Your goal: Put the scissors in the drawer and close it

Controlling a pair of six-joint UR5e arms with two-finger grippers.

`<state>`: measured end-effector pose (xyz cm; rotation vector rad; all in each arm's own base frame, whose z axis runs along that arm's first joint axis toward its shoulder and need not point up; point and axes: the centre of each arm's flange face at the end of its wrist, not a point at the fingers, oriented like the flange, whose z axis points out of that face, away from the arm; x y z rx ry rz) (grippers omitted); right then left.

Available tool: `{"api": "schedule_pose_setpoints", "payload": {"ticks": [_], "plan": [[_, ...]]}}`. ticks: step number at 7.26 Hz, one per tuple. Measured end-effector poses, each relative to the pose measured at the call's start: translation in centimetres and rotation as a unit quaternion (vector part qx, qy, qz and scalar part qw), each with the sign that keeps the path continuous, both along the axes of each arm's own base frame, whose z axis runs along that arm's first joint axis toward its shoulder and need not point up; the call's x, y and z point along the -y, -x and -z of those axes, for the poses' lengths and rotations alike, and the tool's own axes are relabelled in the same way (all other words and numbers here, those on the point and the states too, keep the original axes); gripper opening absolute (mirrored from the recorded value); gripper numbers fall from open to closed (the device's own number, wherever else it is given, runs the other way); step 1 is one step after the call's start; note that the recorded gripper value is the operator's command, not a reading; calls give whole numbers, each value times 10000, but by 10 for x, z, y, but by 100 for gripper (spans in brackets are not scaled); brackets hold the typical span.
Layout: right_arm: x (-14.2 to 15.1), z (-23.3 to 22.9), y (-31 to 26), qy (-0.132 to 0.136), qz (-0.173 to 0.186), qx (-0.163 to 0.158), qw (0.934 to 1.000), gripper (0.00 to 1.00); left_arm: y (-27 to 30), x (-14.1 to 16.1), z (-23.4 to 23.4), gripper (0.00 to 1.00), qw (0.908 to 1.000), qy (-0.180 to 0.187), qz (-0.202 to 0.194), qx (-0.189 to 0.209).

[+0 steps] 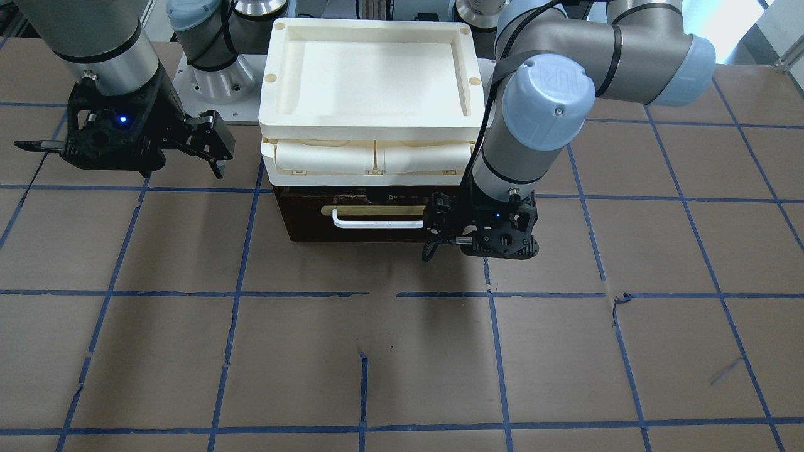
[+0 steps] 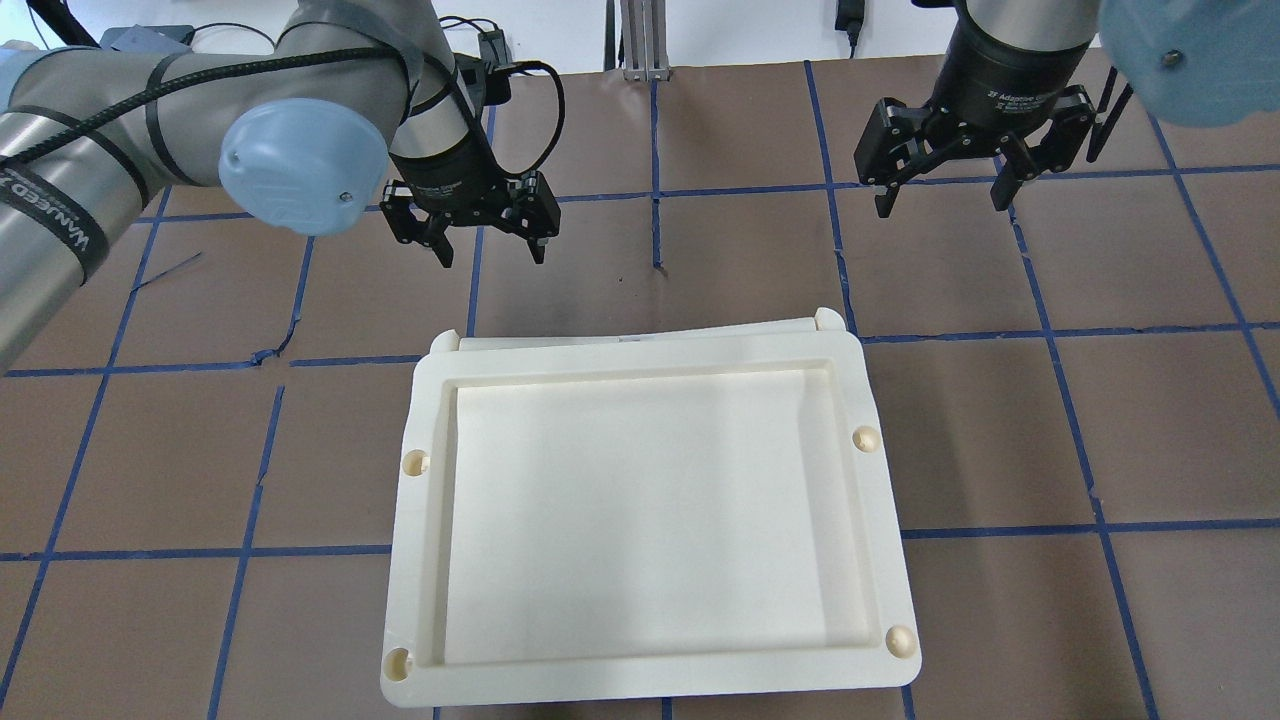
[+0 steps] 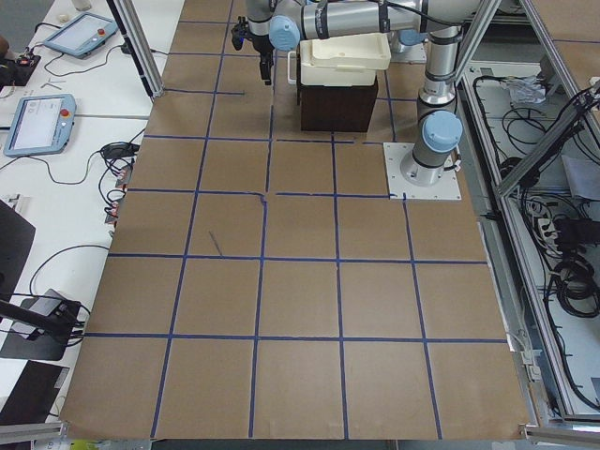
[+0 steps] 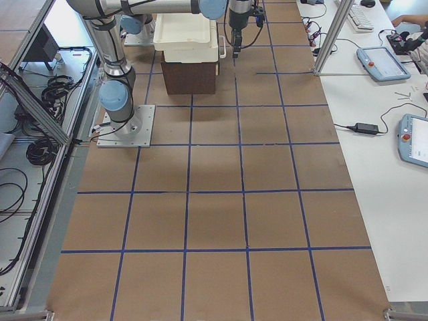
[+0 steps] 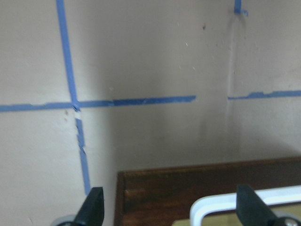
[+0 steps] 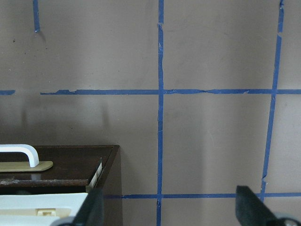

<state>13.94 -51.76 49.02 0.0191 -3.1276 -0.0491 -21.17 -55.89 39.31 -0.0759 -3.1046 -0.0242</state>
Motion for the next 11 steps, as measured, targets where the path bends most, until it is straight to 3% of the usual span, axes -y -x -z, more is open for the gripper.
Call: {"api": "schedule_pose_setpoints", "payload": {"ticks": [2, 4, 6, 11], "plan": [[0, 0, 0, 0, 0, 5, 10000, 100, -28, -8, -41, 100, 9991, 373, -143, 122], [0, 0, 0, 0, 1, 6, 10000, 100, -84, -29, -77, 100, 9981, 236, -551, 152], [0, 0, 0, 0, 6, 6, 10000, 100, -109, -46, -96, 100, 9981, 81, -589, 181], [0, 0, 0, -3, 6, 8, 10000, 100, -116, -55, -108, 100, 9976, 139, -605, 305]]}}
